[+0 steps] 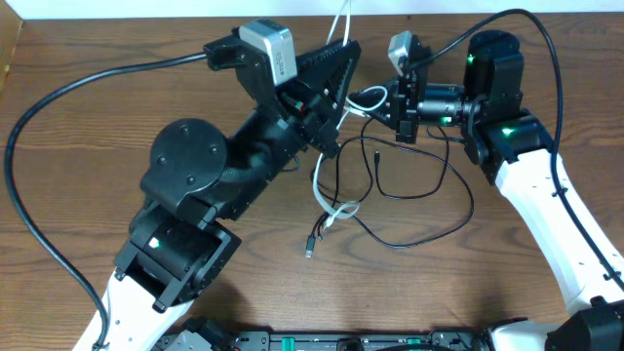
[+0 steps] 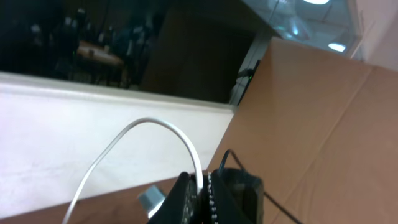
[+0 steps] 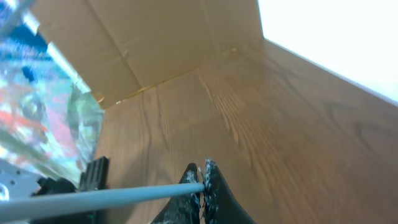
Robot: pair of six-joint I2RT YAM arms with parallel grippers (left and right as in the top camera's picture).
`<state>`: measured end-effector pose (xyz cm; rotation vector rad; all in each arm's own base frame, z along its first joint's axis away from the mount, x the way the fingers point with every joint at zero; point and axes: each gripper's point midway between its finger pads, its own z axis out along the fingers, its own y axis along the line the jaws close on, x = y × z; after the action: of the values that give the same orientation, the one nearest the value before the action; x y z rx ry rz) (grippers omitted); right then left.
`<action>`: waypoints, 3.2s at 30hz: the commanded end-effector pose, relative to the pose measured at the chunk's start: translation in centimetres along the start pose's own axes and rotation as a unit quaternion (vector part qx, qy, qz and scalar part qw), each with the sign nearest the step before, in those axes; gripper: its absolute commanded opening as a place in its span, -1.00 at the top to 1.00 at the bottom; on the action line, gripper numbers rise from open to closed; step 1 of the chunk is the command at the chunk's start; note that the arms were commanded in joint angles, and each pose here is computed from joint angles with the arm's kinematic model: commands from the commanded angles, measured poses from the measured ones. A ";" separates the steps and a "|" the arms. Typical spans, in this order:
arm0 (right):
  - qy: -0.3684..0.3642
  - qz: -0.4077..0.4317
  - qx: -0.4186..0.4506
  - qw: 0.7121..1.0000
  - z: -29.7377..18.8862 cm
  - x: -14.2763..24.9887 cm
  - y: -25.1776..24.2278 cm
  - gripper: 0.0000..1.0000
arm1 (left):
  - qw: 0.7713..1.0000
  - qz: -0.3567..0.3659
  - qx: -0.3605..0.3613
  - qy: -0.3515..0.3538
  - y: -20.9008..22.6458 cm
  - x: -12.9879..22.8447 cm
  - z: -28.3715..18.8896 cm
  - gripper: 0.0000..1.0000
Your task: Untangle cables
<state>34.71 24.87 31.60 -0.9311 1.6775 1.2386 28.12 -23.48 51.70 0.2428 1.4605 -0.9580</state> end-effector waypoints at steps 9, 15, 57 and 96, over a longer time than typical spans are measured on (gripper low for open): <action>-0.028 0.207 0.218 0.953 -7.1 0.0 -7.8 0.97 | 0.982 -0.006 -0.139 0.131 5.7 6.8 -1.8 -0.72; -0.043 0.232 0.331 0.913 -12.7 -4.4 -8.3 0.97 | 0.975 -0.007 -0.152 0.161 6.5 8.5 -1.5 -0.77; 0.098 0.573 0.631 0.513 -47.6 23.1 -26.1 -0.71 | 0.954 -0.011 -0.183 0.239 9.1 14.0 0.4 -0.78; 0.152 0.443 0.314 0.826 -27.4 9.8 -21.7 -0.99 | 0.677 0.058 -0.028 0.733 16.6 45.8 -6.2 -0.29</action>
<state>45.28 -8.13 18.50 0.1819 2.7297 0.9378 27.55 -27.13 4.10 1.2164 2.8347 -0.4696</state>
